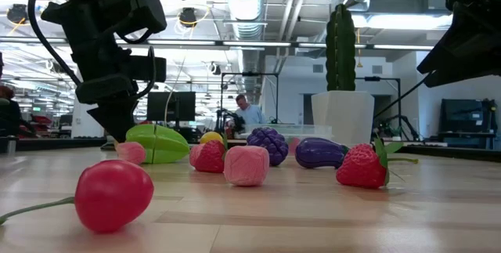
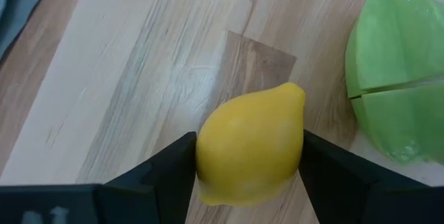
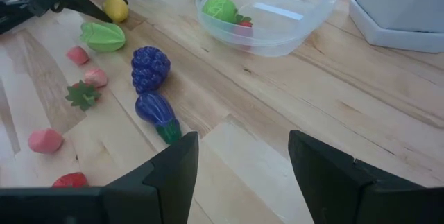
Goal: Pick and placing Produce into tupperware
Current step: Put the bottom lemon into the transparent bin
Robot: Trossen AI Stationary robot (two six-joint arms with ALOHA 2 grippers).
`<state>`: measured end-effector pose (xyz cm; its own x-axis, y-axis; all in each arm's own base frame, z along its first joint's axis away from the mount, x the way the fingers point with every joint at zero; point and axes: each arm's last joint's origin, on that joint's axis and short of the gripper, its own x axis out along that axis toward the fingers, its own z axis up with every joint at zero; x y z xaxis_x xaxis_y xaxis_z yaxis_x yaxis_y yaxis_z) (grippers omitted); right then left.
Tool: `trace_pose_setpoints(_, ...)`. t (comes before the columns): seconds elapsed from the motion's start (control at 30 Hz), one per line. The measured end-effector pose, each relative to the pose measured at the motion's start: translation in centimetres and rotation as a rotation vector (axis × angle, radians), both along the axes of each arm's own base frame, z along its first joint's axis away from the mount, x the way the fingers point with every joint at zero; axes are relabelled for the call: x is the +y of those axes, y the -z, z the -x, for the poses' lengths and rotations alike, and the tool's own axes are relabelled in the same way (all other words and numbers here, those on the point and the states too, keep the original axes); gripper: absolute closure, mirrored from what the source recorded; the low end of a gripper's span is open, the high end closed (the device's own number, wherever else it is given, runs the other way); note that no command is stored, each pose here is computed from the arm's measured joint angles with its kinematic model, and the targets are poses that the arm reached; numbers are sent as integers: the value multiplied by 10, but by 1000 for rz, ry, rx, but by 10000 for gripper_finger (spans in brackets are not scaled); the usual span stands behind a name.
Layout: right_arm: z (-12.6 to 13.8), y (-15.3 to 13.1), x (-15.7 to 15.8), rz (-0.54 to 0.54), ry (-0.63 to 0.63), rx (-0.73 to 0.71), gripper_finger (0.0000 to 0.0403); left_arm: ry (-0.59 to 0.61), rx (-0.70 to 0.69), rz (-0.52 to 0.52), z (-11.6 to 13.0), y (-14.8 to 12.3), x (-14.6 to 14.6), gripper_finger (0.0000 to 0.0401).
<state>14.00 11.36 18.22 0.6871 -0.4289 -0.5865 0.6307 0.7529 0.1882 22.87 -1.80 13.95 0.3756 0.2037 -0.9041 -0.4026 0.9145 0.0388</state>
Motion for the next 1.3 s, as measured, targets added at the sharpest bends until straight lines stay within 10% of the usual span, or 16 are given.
trace_pose_setpoints(1.3,0,0,0,-2,0,0,154,-36,-165,-45,-16,-10,0,184)
